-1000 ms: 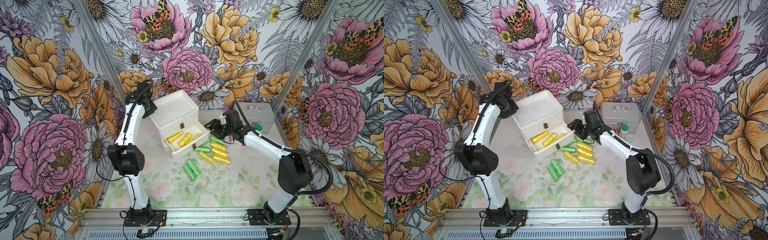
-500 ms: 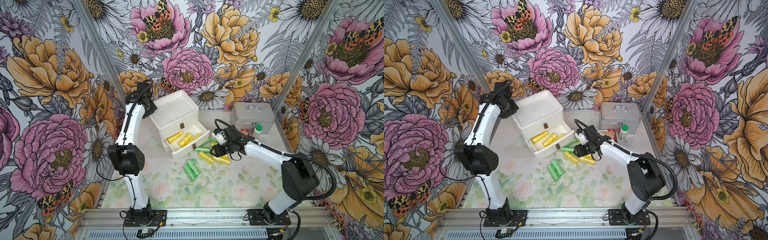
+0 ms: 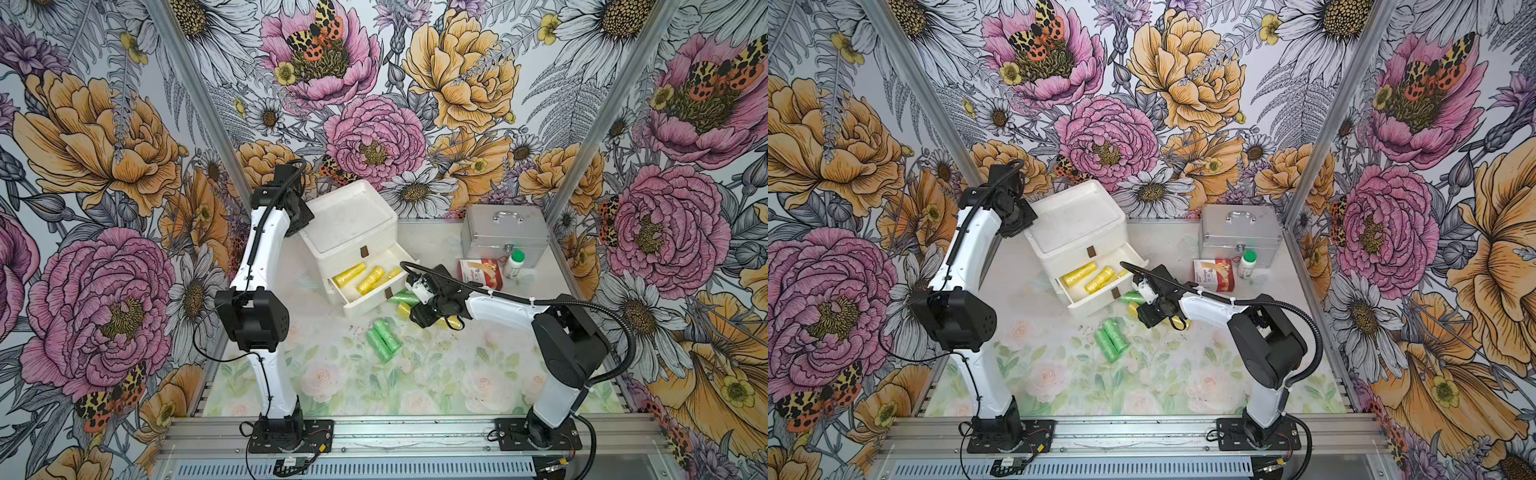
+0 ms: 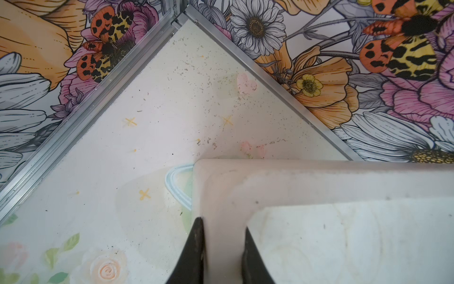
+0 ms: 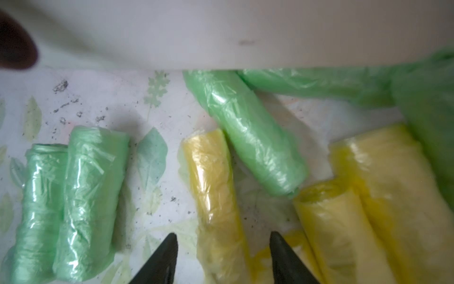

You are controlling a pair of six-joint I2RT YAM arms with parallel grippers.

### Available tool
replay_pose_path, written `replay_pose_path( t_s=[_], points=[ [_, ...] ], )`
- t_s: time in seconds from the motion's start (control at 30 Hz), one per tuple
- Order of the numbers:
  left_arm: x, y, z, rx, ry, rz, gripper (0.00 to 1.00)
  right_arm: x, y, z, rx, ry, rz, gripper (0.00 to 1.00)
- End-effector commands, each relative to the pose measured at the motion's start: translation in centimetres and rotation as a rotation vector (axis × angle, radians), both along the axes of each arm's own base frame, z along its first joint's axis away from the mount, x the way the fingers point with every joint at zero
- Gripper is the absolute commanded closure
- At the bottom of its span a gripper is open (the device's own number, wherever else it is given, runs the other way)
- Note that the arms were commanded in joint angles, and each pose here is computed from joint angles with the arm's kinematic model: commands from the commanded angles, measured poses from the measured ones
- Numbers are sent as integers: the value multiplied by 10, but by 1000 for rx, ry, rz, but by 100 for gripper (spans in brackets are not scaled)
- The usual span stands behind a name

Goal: Sort the rolls of trash bags by color and place them into the drawer
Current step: Pick up the roll of trash bags from the center of the board.

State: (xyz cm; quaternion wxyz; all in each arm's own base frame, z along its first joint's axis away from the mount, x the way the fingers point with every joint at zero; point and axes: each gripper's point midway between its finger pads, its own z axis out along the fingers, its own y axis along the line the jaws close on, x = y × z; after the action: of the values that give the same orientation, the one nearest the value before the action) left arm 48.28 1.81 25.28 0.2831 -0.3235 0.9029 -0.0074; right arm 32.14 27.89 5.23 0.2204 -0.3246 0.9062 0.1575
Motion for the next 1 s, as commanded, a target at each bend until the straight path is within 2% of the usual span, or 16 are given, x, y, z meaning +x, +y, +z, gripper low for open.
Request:
replay_pose_path(
  t_s=[0.0, 0.2, 0.5, 0.7, 0.87, 0.97],
  points=[
    [13, -81, -68, -382, 129, -68, 100, 22, 8, 7, -12, -90, -3, 39],
    [12, -81, -69, -382, 133, -68, 100, 22, 14, -4, -23, -75, 21, 40],
    [12, -81, -69, -383, 131, -67, 100, 2, 25, -18, -21, -33, 77, 45],
    [12, -81, -68, -382, 131, -66, 100, -11, 24, -26, -22, 1, 81, 65],
    [11, -82, -70, -384, 135, -68, 100, -16, 17, -34, -46, 14, 69, 72],
    [12, -82, -69, -385, 134, -70, 100, -19, 17, -25, -22, 16, 57, 77]
  ],
)
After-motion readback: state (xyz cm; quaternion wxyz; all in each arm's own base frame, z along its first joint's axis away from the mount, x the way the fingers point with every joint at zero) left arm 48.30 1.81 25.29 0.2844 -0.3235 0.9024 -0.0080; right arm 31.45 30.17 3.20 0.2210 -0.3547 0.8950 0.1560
